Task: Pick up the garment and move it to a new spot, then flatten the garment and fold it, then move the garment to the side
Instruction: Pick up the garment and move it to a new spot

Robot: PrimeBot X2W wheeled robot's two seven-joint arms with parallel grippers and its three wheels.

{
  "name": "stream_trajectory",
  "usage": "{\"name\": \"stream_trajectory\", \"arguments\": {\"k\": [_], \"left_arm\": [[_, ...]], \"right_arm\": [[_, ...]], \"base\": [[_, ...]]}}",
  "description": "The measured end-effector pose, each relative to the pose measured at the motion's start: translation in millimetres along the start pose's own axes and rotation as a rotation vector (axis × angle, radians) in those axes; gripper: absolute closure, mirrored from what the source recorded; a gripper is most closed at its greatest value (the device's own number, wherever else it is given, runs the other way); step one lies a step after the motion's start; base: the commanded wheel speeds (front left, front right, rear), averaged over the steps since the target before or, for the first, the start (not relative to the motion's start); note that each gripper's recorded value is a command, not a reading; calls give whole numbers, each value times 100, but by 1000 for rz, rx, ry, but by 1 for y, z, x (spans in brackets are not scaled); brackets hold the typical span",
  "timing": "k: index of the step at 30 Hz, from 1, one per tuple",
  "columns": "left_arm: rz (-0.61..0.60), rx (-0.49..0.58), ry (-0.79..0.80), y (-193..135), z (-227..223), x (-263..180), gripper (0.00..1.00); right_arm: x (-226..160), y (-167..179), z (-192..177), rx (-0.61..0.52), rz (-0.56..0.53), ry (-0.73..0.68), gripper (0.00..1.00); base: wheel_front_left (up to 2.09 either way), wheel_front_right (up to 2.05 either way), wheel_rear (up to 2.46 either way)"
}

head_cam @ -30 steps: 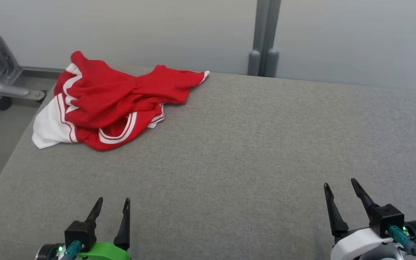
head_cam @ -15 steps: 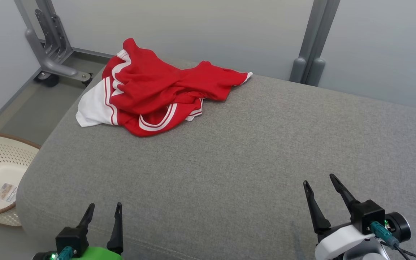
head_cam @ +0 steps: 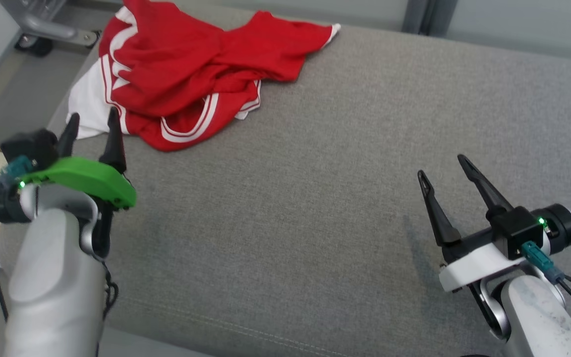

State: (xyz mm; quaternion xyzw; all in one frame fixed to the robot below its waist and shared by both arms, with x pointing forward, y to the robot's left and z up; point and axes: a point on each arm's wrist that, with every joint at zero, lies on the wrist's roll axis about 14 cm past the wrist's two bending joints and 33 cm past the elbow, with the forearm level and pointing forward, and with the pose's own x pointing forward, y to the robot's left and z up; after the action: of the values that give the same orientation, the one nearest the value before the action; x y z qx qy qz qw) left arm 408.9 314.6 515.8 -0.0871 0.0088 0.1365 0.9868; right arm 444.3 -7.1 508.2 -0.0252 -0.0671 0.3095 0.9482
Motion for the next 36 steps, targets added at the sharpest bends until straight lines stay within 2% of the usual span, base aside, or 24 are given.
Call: {"name": "stream_trajectory", "arguments": {"k": [5, 7, 14, 20, 21, 22, 26, 36], "left_arm": [[4, 50, 147, 5, -21, 55, 0], [-5, 35, 197, 0, -35, 72, 0], [47, 25, 387, 14, -105, 108, 0], [40, 40, 413, 7, -133, 129, 0], [40, 45, 415, 7, -137, 131, 14], [37, 49, 425, 5, -142, 131, 100], [6, 53, 409, -7, -146, 137, 100], [-30, 103, 233, -7, -79, 147, 100]], "right_arm": [[16, -10, -27, 30, 6, 22, 0], [17, -13, -43, 53, 1, 47, 0], [0, -27, -100, 110, -48, 164, 0], [-20, -42, -119, 124, -114, 219, 0], [-23, -43, -121, 126, -120, 227, 0], [-26, -44, -124, 129, -125, 236, 0], [-29, -46, -128, 135, -138, 246, 0], [-31, -33, -116, 165, -142, 237, 0]], "base": [[0, 0, 0], [0, 0, 0], [0, 0, 0], [0, 0, 0], [0, 0, 0], [0, 0, 0], [0, 0, 0], [0, 0, 0]]}}
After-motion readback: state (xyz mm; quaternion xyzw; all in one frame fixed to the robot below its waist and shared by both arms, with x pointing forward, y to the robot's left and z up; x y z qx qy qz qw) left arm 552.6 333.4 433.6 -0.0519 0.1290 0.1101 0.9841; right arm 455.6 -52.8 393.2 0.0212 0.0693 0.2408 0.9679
